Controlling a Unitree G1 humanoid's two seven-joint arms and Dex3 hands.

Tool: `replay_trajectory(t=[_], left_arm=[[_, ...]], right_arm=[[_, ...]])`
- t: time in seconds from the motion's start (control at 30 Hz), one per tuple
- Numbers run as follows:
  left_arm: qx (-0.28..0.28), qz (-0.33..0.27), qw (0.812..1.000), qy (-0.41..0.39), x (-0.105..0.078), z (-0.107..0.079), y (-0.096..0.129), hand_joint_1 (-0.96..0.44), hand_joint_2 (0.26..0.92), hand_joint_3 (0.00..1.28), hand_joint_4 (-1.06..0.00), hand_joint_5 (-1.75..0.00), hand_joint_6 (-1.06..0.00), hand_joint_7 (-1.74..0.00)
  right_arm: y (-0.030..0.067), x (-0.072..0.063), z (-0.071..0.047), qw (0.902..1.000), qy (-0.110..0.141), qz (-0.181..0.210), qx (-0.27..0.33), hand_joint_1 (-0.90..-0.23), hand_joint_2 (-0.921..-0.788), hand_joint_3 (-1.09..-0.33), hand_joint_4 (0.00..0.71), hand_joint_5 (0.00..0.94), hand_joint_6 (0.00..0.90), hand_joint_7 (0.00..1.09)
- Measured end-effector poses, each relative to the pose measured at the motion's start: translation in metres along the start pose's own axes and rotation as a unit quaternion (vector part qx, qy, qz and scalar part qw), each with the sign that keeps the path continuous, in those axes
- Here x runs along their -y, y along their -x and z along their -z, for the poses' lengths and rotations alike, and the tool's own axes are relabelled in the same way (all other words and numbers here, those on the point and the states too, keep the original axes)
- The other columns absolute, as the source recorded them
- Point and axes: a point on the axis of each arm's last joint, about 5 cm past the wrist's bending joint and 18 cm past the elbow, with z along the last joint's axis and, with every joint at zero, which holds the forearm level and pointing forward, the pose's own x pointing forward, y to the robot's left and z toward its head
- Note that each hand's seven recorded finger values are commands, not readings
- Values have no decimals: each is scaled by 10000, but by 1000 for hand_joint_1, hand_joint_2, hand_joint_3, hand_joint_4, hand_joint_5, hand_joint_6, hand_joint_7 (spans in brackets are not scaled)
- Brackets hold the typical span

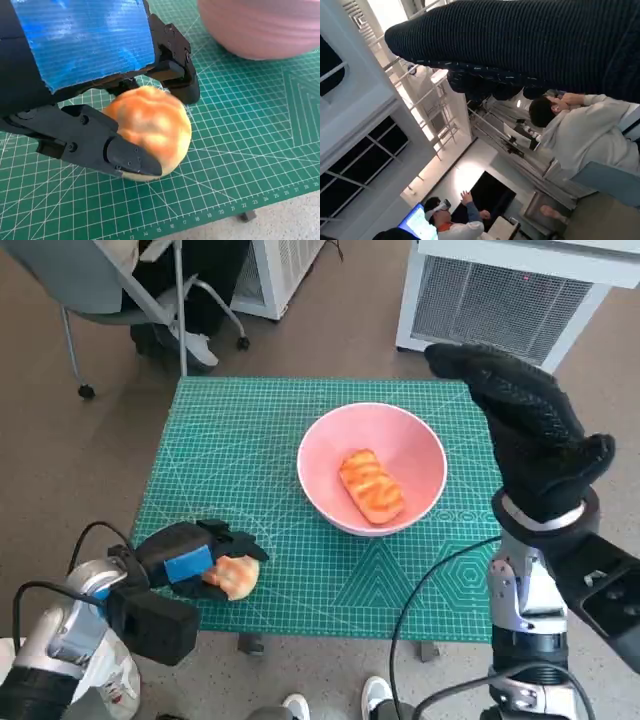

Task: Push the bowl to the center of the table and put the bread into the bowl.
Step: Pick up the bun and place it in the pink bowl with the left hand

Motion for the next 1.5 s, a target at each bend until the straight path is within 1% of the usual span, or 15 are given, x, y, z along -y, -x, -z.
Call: replay_trajectory(t=[0.13,0.23,0.47,0.7,0.87,1.1,1.23,1.27,1.3,1.33,1.37,1.4,1.43,1.47,1.5], left_arm=[[36,-21,10000,-76,-109,-39,35,0,875,255,-459,-1559,-654,-1005],[79,-189,9997,-149,-277,-92,78,0,903,195,-477,-1499,-643,-1048],[424,-1286,9896,-483,-829,-315,212,0,919,138,-537,-1318,-622,-1185],[906,-2156,9689,-812,-1205,-541,205,0,920,133,-554,-1260,-609,-1236],[1362,-2562,9525,-929,-1398,-698,77,0,920,133,-556,-1254,-606,-1245],[1936,-2771,9347,-1098,-1602,-886,-249,0,920,126,-573,-1241,-603,-1245],[2101,-2667,9345,-1066,-1649,-962,-451,0,921,189,-516,-1308,-517,-1316],[2110,-2621,9360,-1031,-1647,-970,-498,-68,921,208,-480,-1186,-501,-1348],[2113,-2563,9381,-981,-1645,-980,-547,-168,921,236,-476,-916,-477,-1395],[2101,-2496,9407,-927,-1636,-986,-593,-149,898,212,-458,-645,-422,-1103],[2070,-2417,9441,-865,-1626,-992,-643,-136,902,162,-470,-425,-432,-826],[2016,-2329,9480,-806,-1610,-991,-690,-141,906,136,-454,-340,-432,-704],[1966,-2237,9515,-767,-1592,-991,-731,-149,911,100,-429,-219,-441,-511],[1896,-2138,9555,-729,-1571,-984,-771,-179,914,77,-373,-140,-428,-371],[1810,-2016,9601,-693,-1546,-975,-813,-190,916,68,-353,-112,-424,-321]], right_arm=[[0,1,-2,10000,21,-5,21,-578,-921,-753,-1,502,-1,719],[-2,3,3,10000,20,-10,16,-574,-921,-757,-1,501,-1,716],[-6,6,19,10000,9,-12,-10,-569,-921,-760,-1,499,-1,714],[-15,11,30,10000,27,-21,17,-568,-921,-759,-1,500,-1,714],[-25,18,51,10000,20,-38,7,-564,-921,-758,-1,501,-1,714],[-48,17,57,10000,16,-74,52,-550,-921,-761,-1,502,-1,711],[-50,13,62,9999,10,-85,63,-549,-921,-760,-1,501,-1,708],[-48,14,62,9999,12,-83,65,-549,-921,-760,-1,501,-1,708],[-47,15,63,9999,11,-80,65,-550,-921,-760,-1,501,-1,707],[-46,16,63,9999,9,-78,66,-550,-921,-761,-1,500,-1,706],[-44,17,63,9999,9,-77,65,-551,-921,-762,-1,500,-1,704],[-43,17,63,9999,7,-77,64,-551,-921,-762,-1,500,-1,704],[-43,16,63,9999,5,-80,64,-552,-921,-762,-1,500,-1,701],[-42,16,63,9999,4,-80,63,-552,-921,-763,-1,499,-1,699],[-41,17,63,10000,4,-77,62,-552,-921,-763,-1,499,-1,698]])
